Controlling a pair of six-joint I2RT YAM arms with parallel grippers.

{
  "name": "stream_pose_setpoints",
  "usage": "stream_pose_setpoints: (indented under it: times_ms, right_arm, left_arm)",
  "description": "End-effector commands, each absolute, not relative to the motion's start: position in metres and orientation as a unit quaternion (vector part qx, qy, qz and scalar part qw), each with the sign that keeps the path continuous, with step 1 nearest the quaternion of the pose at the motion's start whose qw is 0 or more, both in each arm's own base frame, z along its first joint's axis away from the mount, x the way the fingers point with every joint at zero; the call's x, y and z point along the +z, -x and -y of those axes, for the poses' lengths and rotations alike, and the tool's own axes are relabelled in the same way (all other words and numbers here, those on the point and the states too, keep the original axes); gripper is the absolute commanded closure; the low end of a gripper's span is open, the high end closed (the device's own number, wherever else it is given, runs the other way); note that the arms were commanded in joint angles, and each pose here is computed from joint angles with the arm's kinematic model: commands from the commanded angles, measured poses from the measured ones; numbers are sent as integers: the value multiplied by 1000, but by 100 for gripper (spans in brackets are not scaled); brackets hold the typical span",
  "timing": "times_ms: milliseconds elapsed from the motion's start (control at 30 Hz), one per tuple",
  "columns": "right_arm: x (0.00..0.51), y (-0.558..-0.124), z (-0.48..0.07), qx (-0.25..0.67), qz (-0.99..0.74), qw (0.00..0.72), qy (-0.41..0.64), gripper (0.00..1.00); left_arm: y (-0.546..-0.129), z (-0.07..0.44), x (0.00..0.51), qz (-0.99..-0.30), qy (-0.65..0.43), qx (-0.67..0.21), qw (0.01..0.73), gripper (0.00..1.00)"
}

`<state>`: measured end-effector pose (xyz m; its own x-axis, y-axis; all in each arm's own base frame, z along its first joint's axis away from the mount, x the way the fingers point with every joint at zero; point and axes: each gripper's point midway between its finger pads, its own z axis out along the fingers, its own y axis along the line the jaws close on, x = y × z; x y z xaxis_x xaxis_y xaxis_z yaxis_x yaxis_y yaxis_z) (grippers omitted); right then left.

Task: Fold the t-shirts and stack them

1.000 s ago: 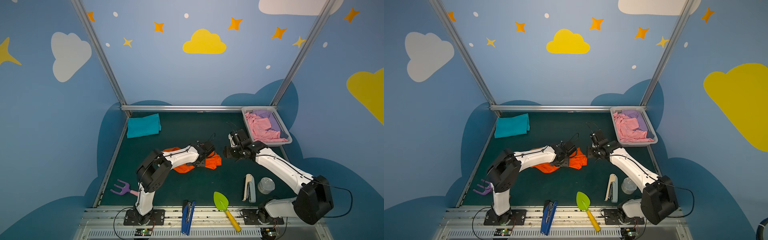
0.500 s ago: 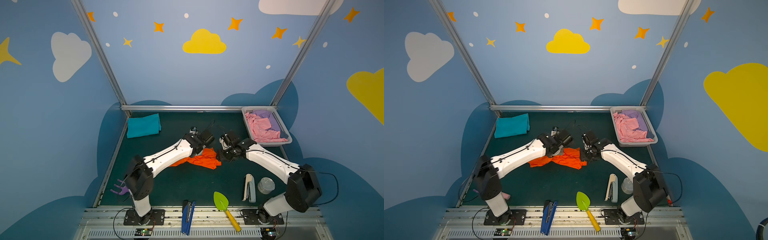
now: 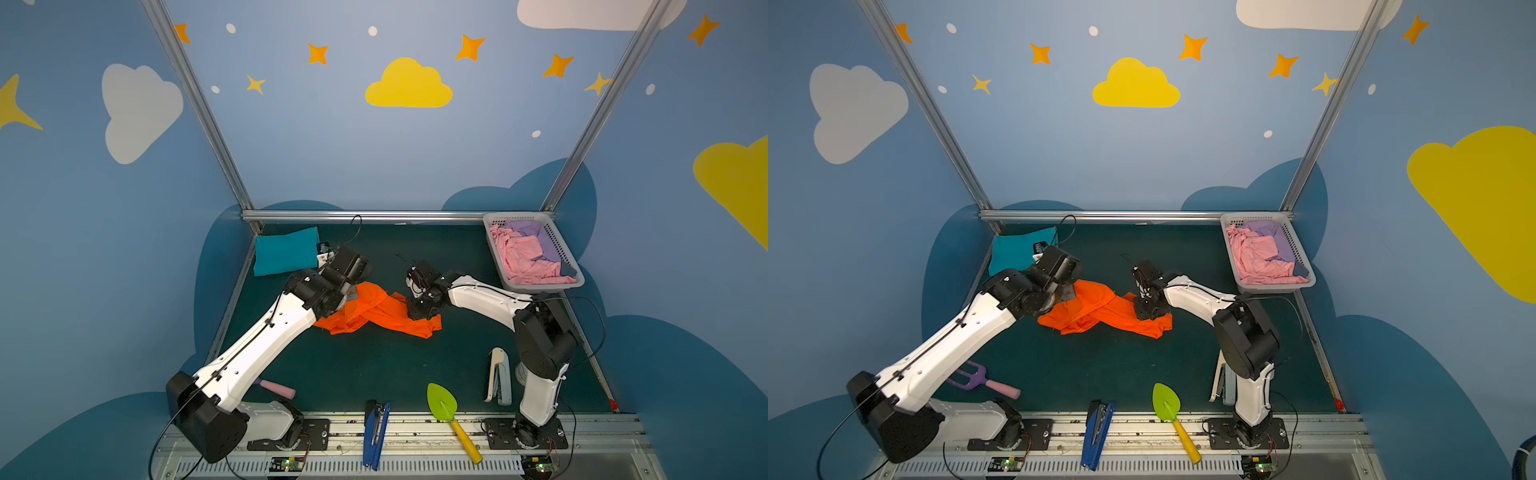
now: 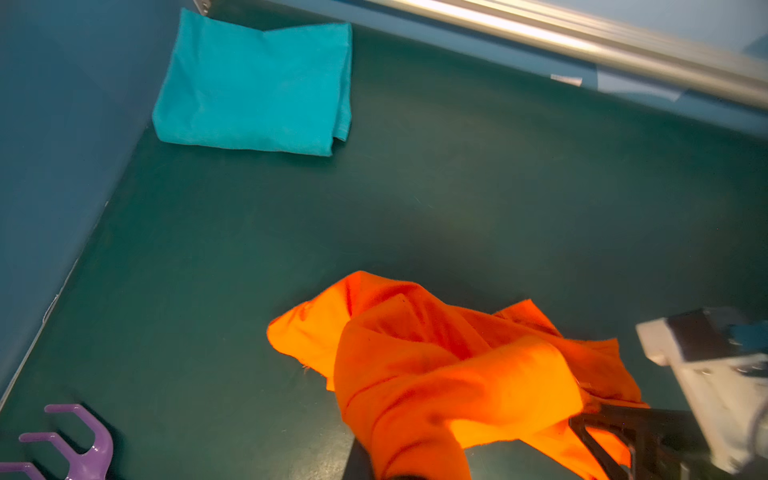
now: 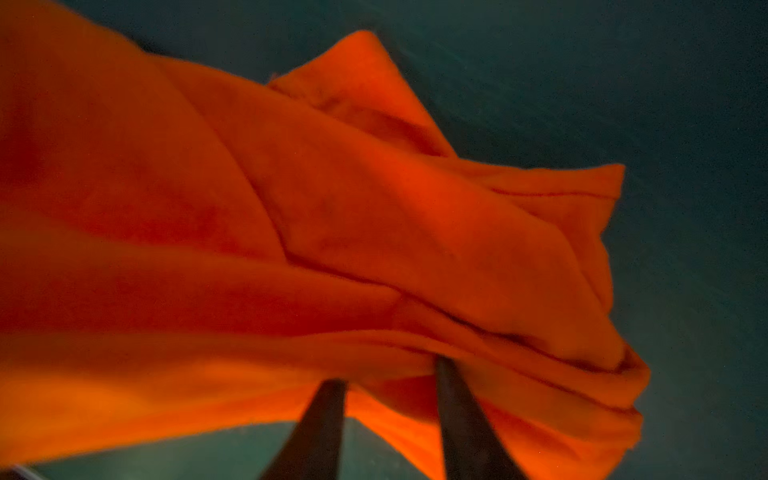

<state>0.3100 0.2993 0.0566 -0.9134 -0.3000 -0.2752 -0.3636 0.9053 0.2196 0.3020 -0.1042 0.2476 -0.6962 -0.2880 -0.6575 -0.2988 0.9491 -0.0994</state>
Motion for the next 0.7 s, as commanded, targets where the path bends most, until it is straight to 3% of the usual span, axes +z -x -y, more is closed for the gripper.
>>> stream_pose_setpoints:
  times_ms: [0,167,367,500,667]
  right_arm:
    - [74,-328,-311,165,-962,138,166,100]
    - [143,-345,-296,174,-948,217,156,100]
    - [289,-352,-254,177,-894,387,141,100]
    - [389,-332,-236,207,-797,544,163,100]
    - [474,-290,-189,213,-738,627,125,100]
  left_arm:
    - [-296,89,272,-908,172,-14,381,96]
    - [-295,83,302,-898,176,-41,402,96]
    - [-299,95,369,-872,157,-103,453,96]
    - [-294,104,434,-838,135,-168,502,96]
    - [-271,105,513,-784,111,-240,562,96]
